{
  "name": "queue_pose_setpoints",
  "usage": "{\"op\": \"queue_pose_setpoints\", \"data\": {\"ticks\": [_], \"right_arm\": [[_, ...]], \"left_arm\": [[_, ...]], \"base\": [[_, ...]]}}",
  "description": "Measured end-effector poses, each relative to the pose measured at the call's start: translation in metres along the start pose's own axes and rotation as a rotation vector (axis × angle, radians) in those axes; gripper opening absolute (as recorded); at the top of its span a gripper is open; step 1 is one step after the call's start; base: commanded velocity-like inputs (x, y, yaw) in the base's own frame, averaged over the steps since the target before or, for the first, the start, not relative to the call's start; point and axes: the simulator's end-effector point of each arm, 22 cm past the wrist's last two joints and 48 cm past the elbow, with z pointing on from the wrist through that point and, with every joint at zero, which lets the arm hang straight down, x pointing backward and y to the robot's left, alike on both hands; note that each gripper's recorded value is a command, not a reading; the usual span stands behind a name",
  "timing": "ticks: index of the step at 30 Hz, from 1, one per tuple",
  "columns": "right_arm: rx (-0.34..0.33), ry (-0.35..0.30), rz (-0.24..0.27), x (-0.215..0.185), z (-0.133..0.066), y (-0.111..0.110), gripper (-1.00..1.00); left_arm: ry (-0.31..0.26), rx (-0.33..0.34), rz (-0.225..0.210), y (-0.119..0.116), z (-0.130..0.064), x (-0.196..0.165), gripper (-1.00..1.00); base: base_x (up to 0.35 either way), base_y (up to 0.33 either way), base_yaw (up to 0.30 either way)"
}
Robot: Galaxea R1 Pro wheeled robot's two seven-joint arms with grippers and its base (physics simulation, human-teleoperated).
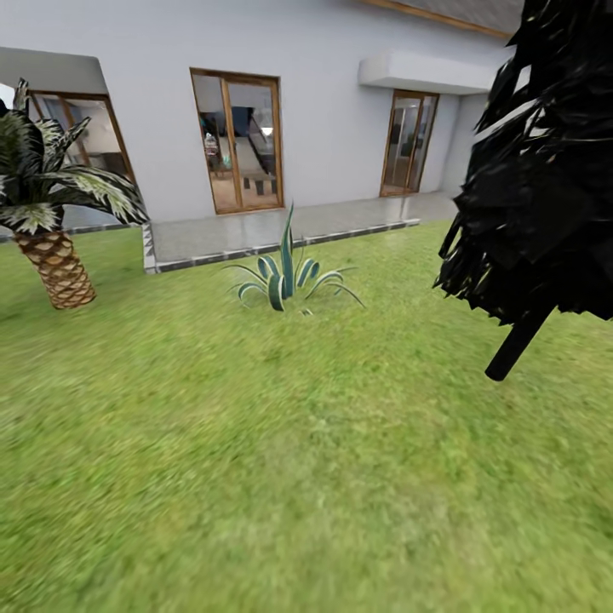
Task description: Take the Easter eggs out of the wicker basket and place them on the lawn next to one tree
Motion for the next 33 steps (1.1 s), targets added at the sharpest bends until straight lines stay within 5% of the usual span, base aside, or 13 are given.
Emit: {"op": "queue_pose_setpoints", "data": {"ticks": [33], "right_arm": [[0.001, 0.004, -0.004, 0.0015, -0.0002, -0.0027, 1.00]], "left_arm": [[0.000, 0.000, 0.001, 0.0000, 0.0000, 0.0000, 1.00]], "base": [[0.340, 0.000, -0.031]]}}
